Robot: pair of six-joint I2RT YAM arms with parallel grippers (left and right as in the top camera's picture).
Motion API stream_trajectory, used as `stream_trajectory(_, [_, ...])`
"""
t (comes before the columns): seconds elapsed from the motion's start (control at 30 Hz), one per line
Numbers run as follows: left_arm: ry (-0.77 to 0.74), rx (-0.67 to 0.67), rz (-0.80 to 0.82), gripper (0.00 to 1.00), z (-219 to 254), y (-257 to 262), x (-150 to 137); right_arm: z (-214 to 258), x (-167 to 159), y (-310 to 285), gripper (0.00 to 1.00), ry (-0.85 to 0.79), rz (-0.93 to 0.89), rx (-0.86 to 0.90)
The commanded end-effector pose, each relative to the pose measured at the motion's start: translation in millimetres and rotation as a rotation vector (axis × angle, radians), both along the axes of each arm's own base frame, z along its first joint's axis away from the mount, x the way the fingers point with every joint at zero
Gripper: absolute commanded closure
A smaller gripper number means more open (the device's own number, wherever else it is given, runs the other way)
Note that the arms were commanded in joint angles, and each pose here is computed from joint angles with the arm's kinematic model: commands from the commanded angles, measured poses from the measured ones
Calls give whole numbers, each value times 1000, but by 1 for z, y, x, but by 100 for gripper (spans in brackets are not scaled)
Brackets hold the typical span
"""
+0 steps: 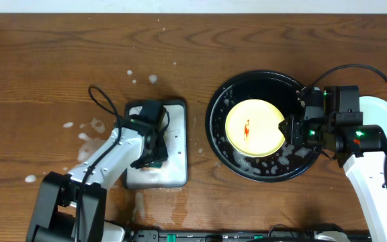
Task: Clean dirty plates on tray and stack at the side
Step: 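Grasp the green sponge from the soapy tray with left gripper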
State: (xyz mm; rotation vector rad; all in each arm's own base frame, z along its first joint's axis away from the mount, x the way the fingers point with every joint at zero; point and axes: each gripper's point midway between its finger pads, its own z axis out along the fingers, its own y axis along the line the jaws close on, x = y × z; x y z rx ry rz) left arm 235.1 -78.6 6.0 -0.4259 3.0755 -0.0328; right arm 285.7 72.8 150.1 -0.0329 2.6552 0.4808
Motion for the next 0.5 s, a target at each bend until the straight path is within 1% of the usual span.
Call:
stream_trajectory(0.0, [-9, -13, 12, 92, -5, 0, 2, 3, 1, 3, 67, -6, 11, 6])
stream_trajectory(0.07, [-36, -22, 10, 92, 2, -4, 13, 3, 1, 3, 67, -6, 11, 5])
stream_trajectory(0.1, [-45, -25, 10, 91, 7, -5, 17, 3, 1, 3, 67, -6, 11, 6])
stream_trajectory(0.13, [-51, -27, 10, 83, 14, -6, 21, 3, 1, 3, 68, -5, 11, 6])
stream_trajectory(0.17, [-53, -28, 10, 68, 20, -7, 23, 3, 1, 3, 68, -5, 11, 6])
stream_trajectory(0.23, [-53, -28, 10, 41, 33, -8, 27, 3, 1, 3, 69, -5, 11, 6])
stream_trajectory(0.3, [-61, -29, -8, 37, 45, -9, 30, 3, 1, 3, 69, -6, 11, 5])
stream_trajectory(0.4, [-81, -30, -35, 38, 50, -11, 35, 3, 1, 3, 69, -7, 11, 5])
stream_trajectory(0.47, [-77, -2, -32, 37, 45, -5, 33, 3, 1, 2, 69, -7, 9, 2])
